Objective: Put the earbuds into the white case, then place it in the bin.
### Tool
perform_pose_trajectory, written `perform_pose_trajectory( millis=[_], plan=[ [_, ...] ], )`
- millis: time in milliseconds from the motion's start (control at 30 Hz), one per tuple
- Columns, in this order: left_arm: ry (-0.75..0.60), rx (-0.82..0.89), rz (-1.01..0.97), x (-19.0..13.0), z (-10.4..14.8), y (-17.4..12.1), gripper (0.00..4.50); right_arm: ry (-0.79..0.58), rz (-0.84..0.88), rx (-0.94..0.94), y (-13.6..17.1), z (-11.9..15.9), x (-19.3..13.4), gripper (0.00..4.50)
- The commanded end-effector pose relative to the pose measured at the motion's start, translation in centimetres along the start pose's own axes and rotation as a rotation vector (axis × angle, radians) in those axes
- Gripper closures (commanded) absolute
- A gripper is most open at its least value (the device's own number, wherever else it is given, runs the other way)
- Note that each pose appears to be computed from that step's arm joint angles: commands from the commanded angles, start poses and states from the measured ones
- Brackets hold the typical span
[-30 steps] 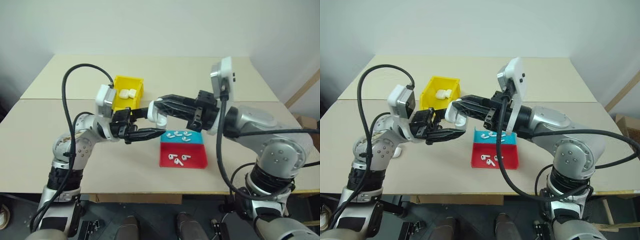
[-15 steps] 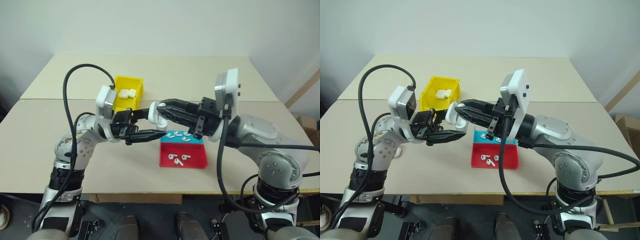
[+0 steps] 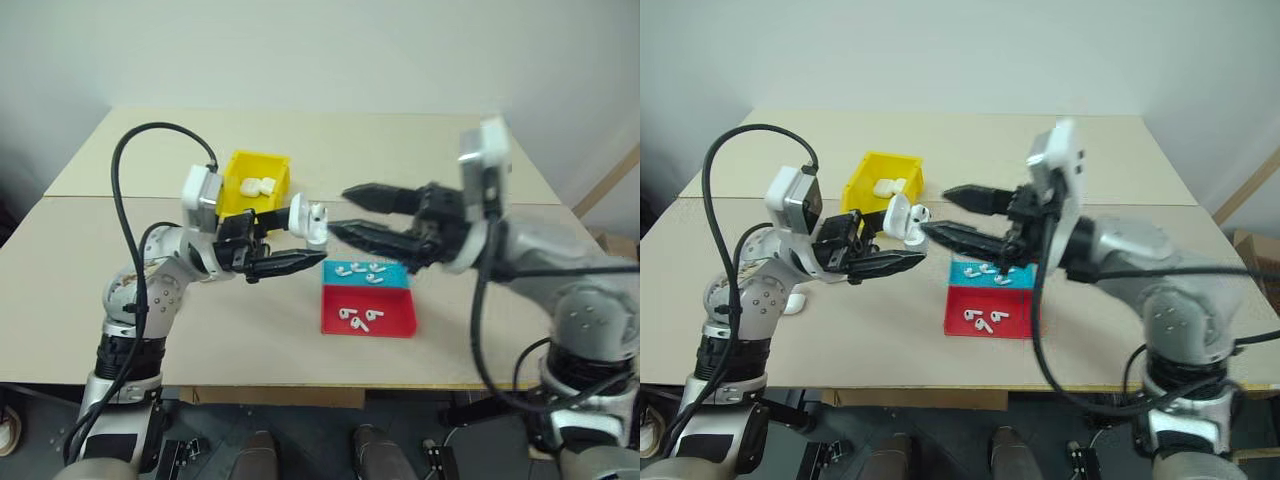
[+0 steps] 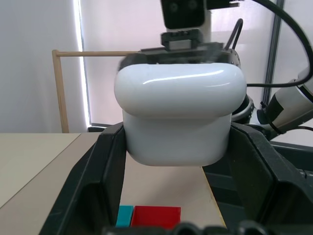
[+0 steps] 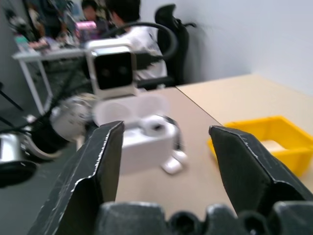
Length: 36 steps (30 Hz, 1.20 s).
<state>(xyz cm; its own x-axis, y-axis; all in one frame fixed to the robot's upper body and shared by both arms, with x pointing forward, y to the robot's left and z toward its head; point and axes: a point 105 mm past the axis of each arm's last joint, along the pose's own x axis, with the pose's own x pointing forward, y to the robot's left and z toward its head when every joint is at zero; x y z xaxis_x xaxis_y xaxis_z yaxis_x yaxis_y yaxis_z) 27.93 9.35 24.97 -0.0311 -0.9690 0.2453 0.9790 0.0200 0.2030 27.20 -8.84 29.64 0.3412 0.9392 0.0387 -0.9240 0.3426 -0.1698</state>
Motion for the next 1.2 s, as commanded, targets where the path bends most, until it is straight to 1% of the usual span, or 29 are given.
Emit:
perform_pose_trajectory(
  millis=[33,100,133,167,200,233,300,333,500,600,767,1000,1200],
  plan=[
    [-0.015,0.06,-0.006,-0.3,1.2,-0.3,1.72,0.268,0.017,-0.114,-3.0,-2.5,-1.2,1.19],
    [-0.019,0.062,-0.005,-0.2,1.0,-0.5,1.72,0.499,0.062,-0.208,-4.6,-5.5,-1.6,1.19],
    [-0.023,0.063,-0.004,-0.2,1.0,-0.5,1.72,0.585,0.093,-0.253,-5.1,-6.7,-1.7,1.19],
    [-0.027,0.063,-0.002,-0.1,0.9,-0.7,1.72,0.665,0.13,-0.281,-5.8,-7.8,-1.6,1.46],
    [-0.031,0.063,0.0,-0.1,0.9,-0.8,1.72,0.72,0.158,-0.308,-6.4,-8.6,-1.3,1.58],
    [-0.031,0.064,0.001,0.0,0.8,-0.9,1.72,0.764,0.172,-0.326,-7.0,-9.2,-0.9,1.81],
    [-0.032,0.066,0.004,0.0,0.8,-1.1,1.72,0.826,0.202,-0.377,-8.2,-10.2,0.2,2.49],
    [-0.031,0.066,0.004,0.0,0.8,-1.2,1.72,0.847,0.209,-0.376,-8.6,-10.5,0.7,2.81],
    [-0.028,0.067,0.006,0.0,0.7,-1.5,1.72,0.91,0.282,-0.433,-9.4,-11.7,2.4,2.81],
    [-0.026,0.067,0.004,0.1,0.6,-1.5,1.72,0.968,0.334,-0.458,-9.6,-12.9,2.7,2.81],
    [-0.023,0.07,0.008,-0.1,0.6,-1.4,1.72,1.04,0.378,-0.492,-10.1,-14.0,2.8,2.81],
    [-0.014,0.078,0.022,-0.6,0.6,-1.6,1.72,1.045,0.395,-0.511,-10.2,-14.9,3.5,2.81],
    [-0.009,0.083,0.03,-0.9,0.5,-1.7,1.72,1.056,0.361,-0.501,-10.6,-16.0,3.7,2.81]
  ],
)
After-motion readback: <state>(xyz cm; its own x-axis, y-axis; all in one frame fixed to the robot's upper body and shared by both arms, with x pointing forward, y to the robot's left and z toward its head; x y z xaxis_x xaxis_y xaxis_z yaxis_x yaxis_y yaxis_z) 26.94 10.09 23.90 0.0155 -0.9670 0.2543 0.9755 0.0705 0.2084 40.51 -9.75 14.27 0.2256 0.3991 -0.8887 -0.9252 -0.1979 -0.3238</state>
